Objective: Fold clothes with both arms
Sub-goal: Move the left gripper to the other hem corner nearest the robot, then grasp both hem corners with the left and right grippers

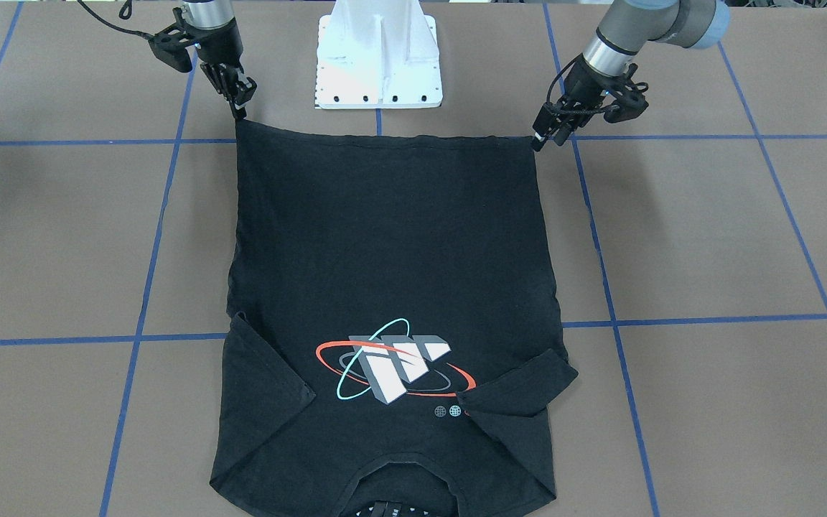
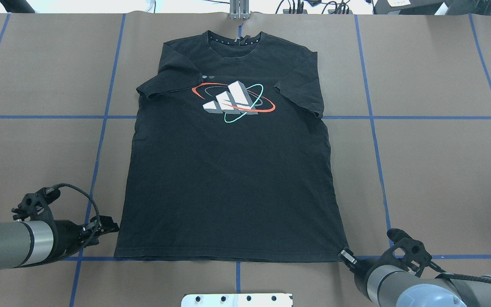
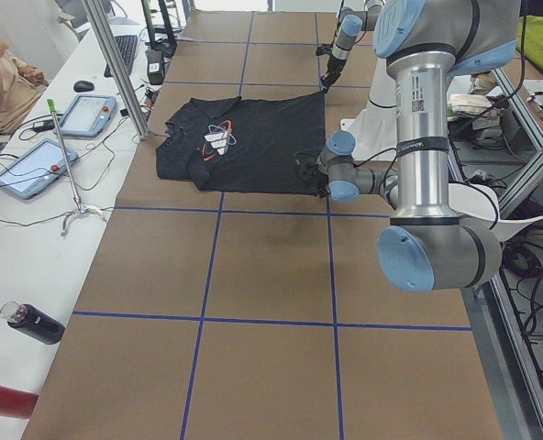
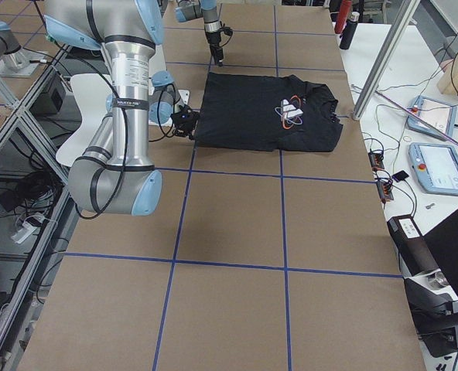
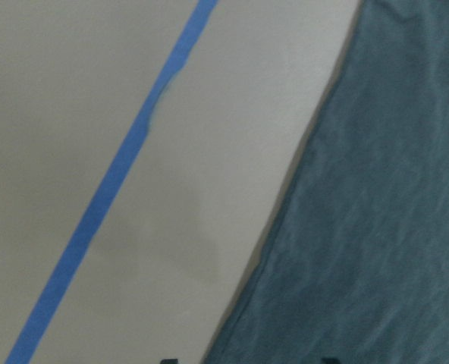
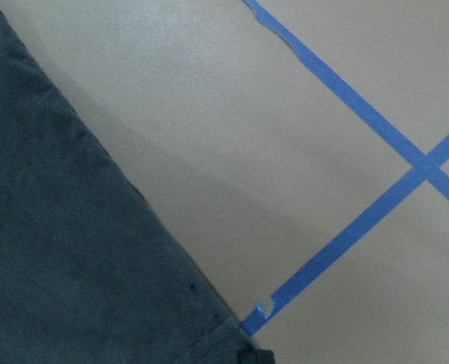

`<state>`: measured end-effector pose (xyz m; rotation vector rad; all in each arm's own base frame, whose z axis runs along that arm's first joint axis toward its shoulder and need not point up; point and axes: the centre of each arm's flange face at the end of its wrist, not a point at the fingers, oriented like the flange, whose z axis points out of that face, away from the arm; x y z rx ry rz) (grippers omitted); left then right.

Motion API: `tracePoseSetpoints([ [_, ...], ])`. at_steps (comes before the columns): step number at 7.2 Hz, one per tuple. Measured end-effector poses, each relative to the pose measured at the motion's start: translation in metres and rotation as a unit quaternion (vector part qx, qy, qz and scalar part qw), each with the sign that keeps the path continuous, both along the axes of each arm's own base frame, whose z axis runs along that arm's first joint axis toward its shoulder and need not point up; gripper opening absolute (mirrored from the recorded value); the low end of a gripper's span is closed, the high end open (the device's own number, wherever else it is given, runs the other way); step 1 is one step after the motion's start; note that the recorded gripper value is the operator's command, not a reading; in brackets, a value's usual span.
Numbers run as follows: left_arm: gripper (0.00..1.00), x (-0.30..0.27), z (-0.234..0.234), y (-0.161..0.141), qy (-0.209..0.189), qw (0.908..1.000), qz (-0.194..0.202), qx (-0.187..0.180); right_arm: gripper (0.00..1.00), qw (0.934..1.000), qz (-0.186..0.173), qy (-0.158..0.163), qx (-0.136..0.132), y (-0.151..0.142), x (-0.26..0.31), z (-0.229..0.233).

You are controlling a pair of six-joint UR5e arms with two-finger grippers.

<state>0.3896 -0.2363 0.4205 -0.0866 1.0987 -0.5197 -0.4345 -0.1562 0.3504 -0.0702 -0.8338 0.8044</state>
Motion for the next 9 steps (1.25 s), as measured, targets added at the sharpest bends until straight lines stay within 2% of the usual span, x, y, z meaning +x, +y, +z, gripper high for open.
tracePoseSetpoints([
  [4,0.6,0.019,0.004,0.024,0.0,0.9998,0.012,-0.017,0.0,1.0,0.001,-0.003,0.0,-0.001,0.0,-0.001],
  [6,0.55,0.026,0.006,0.028,-0.002,0.9997,0.016,-0.019,0.0,1.0,0.001,-0.002,0.0,-0.001,0.001,0.0],
  [9,0.53,0.03,0.007,0.031,-0.002,0.9996,0.019,-0.021,0.0,1.0,0.001,-0.002,0.0,-0.001,0.001,0.0],
])
